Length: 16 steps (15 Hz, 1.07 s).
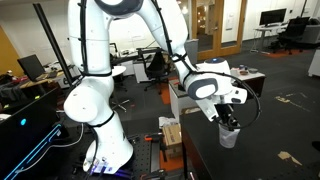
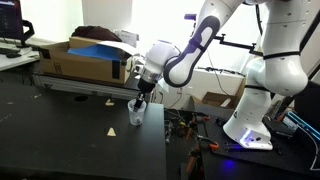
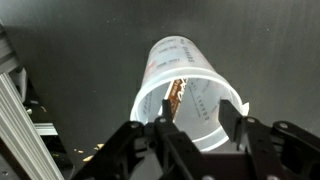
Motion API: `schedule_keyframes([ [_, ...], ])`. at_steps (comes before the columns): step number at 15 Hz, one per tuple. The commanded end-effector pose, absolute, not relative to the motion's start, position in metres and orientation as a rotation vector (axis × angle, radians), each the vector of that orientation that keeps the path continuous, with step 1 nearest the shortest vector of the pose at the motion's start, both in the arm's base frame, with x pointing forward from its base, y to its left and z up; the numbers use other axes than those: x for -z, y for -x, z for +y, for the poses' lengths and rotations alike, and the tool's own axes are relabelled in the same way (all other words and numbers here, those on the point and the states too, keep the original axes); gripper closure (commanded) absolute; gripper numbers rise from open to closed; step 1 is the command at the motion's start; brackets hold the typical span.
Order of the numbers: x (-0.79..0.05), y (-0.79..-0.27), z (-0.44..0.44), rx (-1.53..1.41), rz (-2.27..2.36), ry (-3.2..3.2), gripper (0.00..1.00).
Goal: Remove the marker from the cup and put it on the table
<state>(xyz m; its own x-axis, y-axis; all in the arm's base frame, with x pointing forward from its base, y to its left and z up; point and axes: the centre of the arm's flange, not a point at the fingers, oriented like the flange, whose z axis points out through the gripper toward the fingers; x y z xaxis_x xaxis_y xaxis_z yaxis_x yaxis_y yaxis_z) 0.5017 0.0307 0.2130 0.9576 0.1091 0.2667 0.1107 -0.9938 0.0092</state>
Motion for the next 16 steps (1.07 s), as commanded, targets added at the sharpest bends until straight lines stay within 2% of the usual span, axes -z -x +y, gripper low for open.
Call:
schedule_keyframes([
  [1, -0.213, -0.501, 0.031, 0.458, -0.168, 3.102, 0.46],
  [12, -0.221, -0.513, 0.02, 0.462, -0.025, 3.134, 0.48],
  [16, -0.224, -0.521, 0.016, 0.471, -0.013, 3.144, 0.53],
])
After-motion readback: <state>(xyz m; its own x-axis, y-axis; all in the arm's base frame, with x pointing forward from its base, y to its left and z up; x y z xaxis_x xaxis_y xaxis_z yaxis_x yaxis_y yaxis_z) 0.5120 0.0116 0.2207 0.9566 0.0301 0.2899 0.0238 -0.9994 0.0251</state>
